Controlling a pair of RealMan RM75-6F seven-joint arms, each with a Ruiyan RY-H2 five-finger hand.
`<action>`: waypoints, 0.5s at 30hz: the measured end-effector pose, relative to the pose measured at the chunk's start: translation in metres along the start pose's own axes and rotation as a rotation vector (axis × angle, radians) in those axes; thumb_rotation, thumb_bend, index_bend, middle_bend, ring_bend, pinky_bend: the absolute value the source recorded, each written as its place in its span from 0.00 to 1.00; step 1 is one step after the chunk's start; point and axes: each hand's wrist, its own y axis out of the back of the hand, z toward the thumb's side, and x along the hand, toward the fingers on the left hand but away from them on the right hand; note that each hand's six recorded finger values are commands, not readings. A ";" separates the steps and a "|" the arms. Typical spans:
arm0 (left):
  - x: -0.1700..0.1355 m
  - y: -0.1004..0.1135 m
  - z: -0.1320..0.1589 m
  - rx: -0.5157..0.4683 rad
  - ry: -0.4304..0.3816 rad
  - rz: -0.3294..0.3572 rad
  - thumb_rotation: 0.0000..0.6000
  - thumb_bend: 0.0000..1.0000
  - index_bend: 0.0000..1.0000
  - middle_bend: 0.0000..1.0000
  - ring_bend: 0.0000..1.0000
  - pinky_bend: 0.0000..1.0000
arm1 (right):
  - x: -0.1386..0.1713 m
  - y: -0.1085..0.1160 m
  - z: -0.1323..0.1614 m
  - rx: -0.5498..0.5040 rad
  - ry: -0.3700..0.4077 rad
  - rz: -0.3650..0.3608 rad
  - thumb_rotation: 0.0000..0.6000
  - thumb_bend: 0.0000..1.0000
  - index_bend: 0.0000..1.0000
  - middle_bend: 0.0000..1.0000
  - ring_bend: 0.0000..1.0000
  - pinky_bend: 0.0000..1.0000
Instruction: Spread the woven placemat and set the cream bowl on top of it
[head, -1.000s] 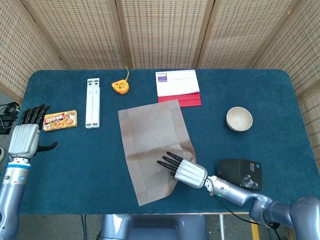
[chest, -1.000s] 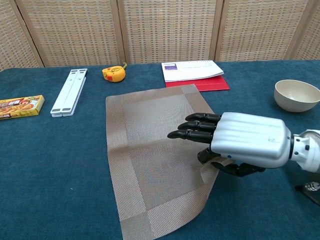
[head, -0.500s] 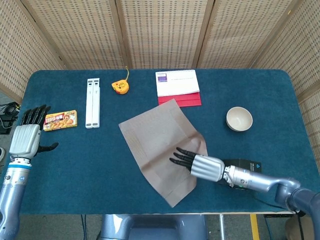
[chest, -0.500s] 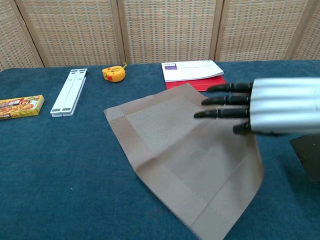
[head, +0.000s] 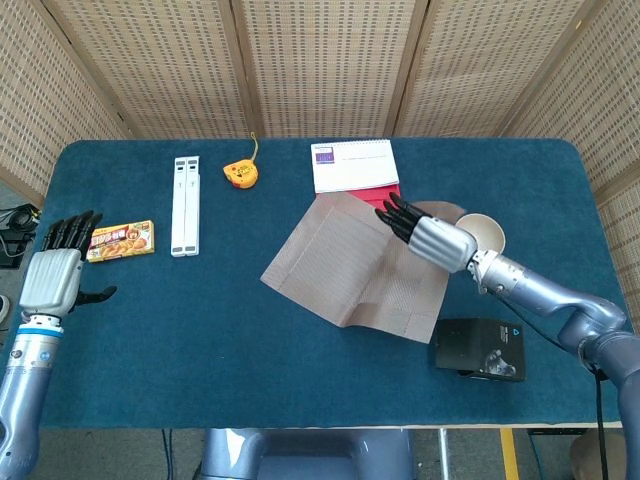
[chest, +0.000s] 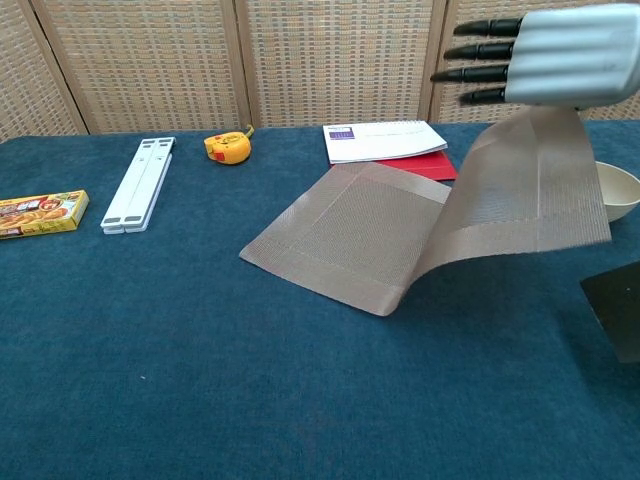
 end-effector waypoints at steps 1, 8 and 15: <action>0.000 -0.001 0.001 0.001 -0.002 -0.003 1.00 0.00 0.00 0.00 0.00 0.00 | 0.002 -0.001 -0.005 -0.003 -0.030 0.001 1.00 0.00 0.00 0.00 0.00 0.00; 0.000 -0.003 0.004 0.007 -0.023 -0.008 1.00 0.00 0.00 0.00 0.00 0.00 | 0.031 -0.003 -0.021 -0.126 -0.180 0.016 1.00 0.00 0.00 0.00 0.00 0.00; 0.002 -0.009 0.011 0.022 -0.064 -0.023 1.00 0.00 0.00 0.00 0.00 0.00 | 0.078 0.007 -0.014 -0.421 -0.313 0.043 1.00 0.00 0.00 0.00 0.00 0.00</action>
